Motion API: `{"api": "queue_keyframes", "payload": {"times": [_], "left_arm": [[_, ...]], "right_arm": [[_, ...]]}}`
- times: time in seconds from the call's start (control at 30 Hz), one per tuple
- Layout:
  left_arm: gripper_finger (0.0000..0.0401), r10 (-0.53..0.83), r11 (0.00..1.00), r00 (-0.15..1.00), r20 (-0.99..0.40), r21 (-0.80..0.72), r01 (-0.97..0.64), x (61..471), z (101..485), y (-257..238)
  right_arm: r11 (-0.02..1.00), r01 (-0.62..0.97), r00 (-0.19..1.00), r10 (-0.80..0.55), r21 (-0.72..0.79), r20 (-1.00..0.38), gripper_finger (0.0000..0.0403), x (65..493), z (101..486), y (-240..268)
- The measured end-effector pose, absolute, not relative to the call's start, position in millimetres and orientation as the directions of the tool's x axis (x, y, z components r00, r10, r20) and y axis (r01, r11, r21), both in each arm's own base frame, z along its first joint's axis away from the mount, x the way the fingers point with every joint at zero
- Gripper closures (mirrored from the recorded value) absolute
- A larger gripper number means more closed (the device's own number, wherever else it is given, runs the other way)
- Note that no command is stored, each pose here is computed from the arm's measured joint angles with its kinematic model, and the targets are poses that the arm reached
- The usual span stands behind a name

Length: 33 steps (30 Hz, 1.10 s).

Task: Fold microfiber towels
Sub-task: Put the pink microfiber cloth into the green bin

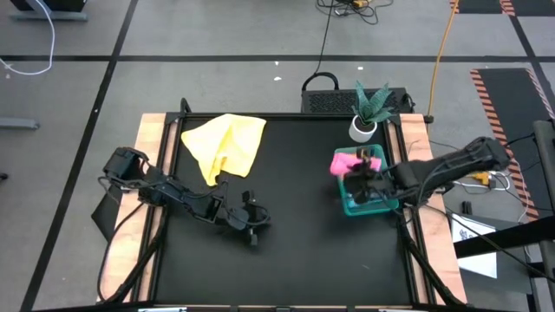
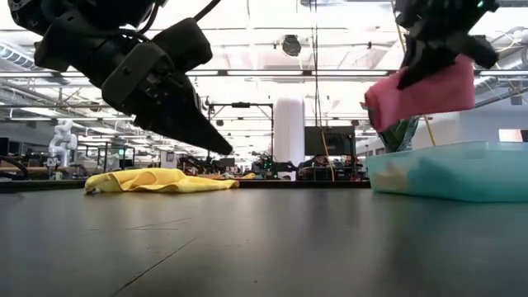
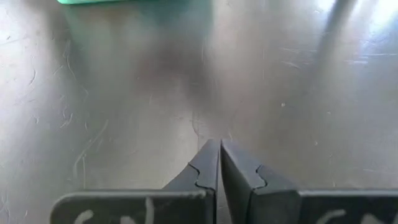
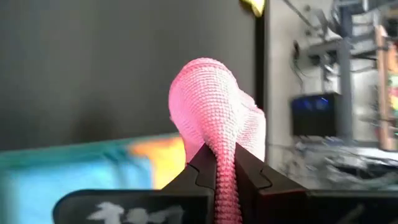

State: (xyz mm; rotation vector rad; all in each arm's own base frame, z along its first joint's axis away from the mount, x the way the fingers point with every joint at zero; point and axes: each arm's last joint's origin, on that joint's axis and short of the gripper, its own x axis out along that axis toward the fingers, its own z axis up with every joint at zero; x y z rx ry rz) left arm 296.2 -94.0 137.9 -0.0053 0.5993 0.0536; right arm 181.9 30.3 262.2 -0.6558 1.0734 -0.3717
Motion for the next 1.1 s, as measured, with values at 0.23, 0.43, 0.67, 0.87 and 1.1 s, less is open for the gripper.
{"api": "queue_keyframes", "payload": {"times": [0.23, 0.43, 0.67, 0.87, 1.1], "left_arm": [[0.038, 0.046, 0.999, 0.834, -0.549, 0.008, -0.05, 297, 139, -94], [0.038, 0.045, 0.999, 0.834, -0.549, 0.009, -0.048, 297, 139, -94], [0.038, 0.045, 0.999, 0.834, -0.55, 0.01, -0.047, 297, 139, -94], [0.038, 0.046, 0.999, 0.835, -0.548, 0.008, -0.05, 298, 139, -94], [0.038, 0.046, 0.999, 0.836, -0.547, 0.007, -0.05, 298, 140, -94]], "right_arm": [[0.655, -0.244, 0.253, -0.669, -0.716, -0.698, 0.0395, 179, 235, -19], [0.657, -0.286, 0.22, -0.664, -0.698, -0.715, 0.0395, 177, 203, -51], [0.708, -0.328, 0.343, -0.528, -0.626, -0.777, 0.0395, 180, 188, -55], [0.665, -0.516, 0.257, -0.481, -0.54, -0.838, 0.0394, 164, 164, -53], [0.543, -0.663, 0.166, -0.565, -0.516, -0.808, 0.037, 151, 146, -52]]}}
